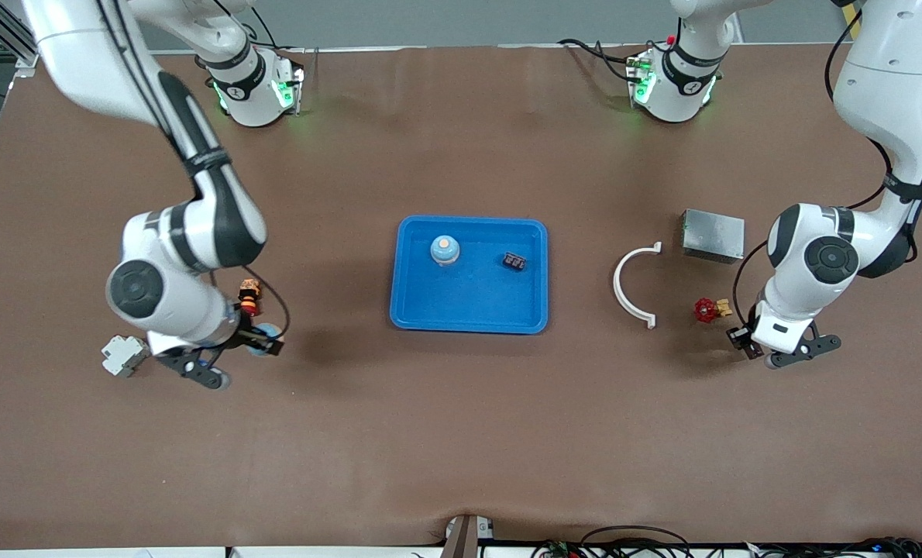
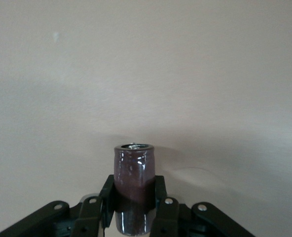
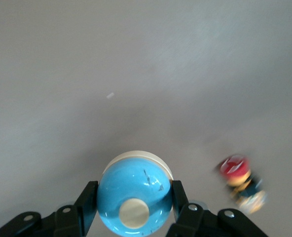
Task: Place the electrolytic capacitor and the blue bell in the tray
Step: 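Carry the bell toward the tray with the right gripper while the left carries the capacitor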
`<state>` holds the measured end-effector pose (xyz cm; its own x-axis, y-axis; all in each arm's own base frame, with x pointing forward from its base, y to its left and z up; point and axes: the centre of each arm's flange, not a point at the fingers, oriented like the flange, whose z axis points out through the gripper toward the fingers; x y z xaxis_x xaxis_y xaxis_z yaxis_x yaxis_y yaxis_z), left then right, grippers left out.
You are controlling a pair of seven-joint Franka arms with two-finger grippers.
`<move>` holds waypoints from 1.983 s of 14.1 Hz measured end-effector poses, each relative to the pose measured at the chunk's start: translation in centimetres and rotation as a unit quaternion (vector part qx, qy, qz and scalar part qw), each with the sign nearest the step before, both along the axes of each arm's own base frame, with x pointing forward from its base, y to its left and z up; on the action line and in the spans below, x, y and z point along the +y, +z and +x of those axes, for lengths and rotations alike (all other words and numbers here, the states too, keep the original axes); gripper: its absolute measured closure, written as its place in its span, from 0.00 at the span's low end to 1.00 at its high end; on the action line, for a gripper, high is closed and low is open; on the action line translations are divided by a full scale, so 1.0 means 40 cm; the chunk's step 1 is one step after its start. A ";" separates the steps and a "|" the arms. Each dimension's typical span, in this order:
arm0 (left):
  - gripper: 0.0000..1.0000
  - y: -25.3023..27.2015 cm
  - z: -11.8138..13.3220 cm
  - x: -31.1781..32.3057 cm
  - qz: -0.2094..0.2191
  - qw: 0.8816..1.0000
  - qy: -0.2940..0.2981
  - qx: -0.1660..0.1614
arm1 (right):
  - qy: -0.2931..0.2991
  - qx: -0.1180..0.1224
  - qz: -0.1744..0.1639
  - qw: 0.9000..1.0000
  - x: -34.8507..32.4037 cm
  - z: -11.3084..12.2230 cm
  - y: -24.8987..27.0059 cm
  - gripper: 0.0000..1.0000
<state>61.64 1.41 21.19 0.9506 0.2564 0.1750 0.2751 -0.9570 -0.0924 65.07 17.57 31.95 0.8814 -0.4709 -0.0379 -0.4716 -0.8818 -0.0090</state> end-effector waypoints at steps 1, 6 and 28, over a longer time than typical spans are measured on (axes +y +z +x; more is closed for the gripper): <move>0.65 0.031 0.004 -0.031 0.001 1.000 -0.001 0.002 | -0.019 -0.002 0.000 1.000 0.062 -0.018 0.012 0.35; 0.65 0.161 0.013 -0.205 -0.007 0.998 0.044 0.038 | -0.092 -0.002 0.000 0.996 0.335 -0.131 0.005 0.35; 0.65 0.214 -0.097 -0.806 -0.113 0.959 0.247 0.081 | -0.216 -0.011 0.004 0.976 0.708 -0.354 -0.254 0.35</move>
<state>57.76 -30.84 29.74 0.7136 0.6962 -0.0783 0.6994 -0.7144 0.0213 50.92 45.87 21.80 0.6005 -0.7992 -0.0267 -0.7996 -0.5999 -0.0293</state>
